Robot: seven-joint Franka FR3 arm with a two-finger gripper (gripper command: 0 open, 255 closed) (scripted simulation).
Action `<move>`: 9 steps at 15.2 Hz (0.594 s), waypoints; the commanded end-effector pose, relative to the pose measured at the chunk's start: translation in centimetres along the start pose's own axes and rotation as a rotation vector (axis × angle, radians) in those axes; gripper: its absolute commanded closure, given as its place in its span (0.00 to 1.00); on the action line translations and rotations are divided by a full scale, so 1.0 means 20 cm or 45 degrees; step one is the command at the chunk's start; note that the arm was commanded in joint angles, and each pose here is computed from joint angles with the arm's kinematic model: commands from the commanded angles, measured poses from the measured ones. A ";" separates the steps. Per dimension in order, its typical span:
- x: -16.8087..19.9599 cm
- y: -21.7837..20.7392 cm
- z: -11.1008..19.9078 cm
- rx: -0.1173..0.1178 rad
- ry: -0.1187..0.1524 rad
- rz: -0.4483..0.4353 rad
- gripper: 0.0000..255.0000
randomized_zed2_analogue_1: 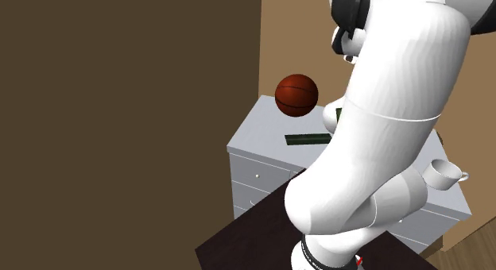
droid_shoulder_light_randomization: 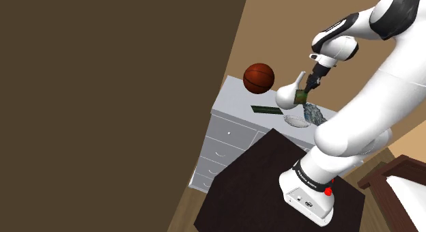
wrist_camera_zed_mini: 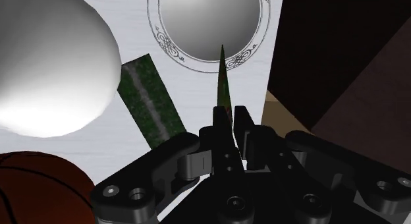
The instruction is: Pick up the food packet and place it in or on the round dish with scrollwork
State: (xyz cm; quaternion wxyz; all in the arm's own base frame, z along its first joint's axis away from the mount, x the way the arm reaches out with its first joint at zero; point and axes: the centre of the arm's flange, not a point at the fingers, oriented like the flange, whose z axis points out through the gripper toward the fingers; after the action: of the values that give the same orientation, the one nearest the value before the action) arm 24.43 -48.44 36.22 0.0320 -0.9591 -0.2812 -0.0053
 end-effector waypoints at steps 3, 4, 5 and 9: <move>-0.26 -0.07 -0.03 0.000 0.000 -0.002 1.00; -0.32 -0.09 -0.04 0.000 0.000 -0.002 1.00; -0.43 -0.11 -0.05 0.000 0.000 -0.002 1.00; -0.43 -0.11 0.05 0.000 0.000 -0.002 1.00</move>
State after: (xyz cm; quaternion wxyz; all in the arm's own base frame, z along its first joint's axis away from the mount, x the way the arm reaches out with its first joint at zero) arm 16.18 -51.18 35.63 0.0324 -0.9590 -0.2816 -0.0054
